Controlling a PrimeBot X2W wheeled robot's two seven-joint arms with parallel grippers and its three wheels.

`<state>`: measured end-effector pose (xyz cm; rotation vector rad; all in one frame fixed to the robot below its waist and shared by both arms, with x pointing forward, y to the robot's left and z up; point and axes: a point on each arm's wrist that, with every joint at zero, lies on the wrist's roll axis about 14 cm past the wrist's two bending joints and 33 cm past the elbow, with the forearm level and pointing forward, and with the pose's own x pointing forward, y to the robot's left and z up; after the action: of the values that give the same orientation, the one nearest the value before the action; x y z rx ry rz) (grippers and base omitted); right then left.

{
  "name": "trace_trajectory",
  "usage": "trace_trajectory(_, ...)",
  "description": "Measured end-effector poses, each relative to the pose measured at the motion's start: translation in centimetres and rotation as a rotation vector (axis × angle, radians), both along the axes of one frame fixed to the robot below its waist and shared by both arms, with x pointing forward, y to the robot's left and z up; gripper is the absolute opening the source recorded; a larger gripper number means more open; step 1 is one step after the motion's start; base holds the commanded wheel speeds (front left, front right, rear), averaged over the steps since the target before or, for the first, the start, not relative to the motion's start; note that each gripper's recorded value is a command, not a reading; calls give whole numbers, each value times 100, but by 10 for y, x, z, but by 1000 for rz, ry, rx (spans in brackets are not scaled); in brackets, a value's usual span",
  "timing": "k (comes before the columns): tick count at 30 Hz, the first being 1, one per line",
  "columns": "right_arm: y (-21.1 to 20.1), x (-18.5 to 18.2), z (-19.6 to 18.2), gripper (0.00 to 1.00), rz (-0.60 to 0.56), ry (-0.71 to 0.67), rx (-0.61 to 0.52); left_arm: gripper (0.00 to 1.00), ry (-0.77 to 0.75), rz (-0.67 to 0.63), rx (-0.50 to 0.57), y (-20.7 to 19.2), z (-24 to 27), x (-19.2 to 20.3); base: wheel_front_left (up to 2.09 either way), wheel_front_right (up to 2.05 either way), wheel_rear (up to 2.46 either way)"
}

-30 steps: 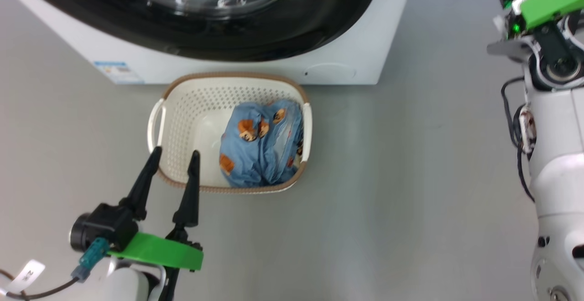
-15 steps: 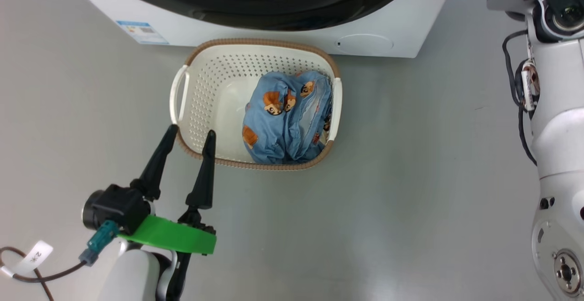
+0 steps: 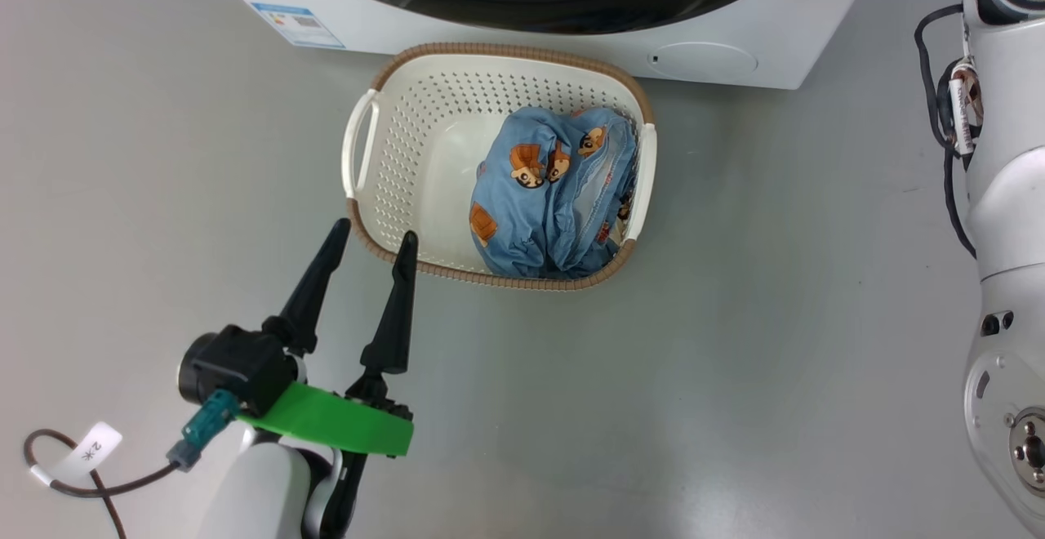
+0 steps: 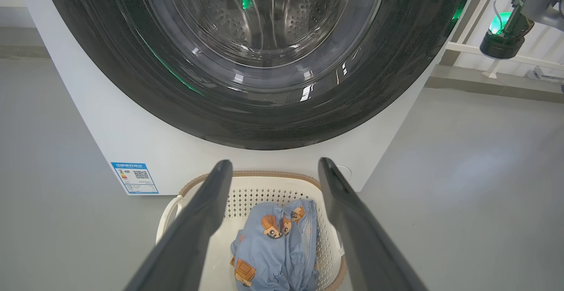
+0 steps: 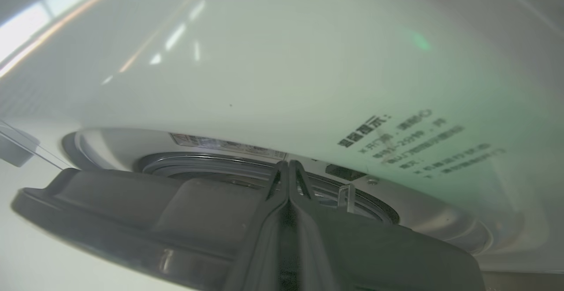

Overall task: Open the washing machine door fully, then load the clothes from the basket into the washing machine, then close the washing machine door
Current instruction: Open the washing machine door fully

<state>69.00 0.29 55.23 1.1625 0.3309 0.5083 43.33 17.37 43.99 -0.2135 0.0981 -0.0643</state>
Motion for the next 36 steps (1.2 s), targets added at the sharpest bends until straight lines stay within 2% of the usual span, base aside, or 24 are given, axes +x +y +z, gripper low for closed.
trace_trajectory(5, 4, 3, -6, 0, 22, 22, -17, 100, -9, 9, -5, 3, 3, 2, 0, 0, 0)
trace_trajectory(13, 11, -12, -6, 0, 154, 48, -37, 100, -18, 14, -8, 4, 7, 3, 0, 0, 0)
trace_trajectory(21, 18, -38, -9, 0, 300, 82, -20, 100, -44, 14, -11, 4, 15, 4, 0, 0, 0)
trace_trajectory(26, 43, -71, -12, 0, 475, 128, 21, 100, -64, 18, -11, 5, 23, 4, 0, 0, 0)
trace_trajectory(30, 52, -90, -13, 0, 563, 161, 67, 100, -76, 18, -11, 5, 28, 3, 0, 0, 0)
trace_trajectory(36, 52, -108, -8, 0, 634, 180, 93, 100, -100, 22, -9, 7, 37, 0, 0, 0, 0)
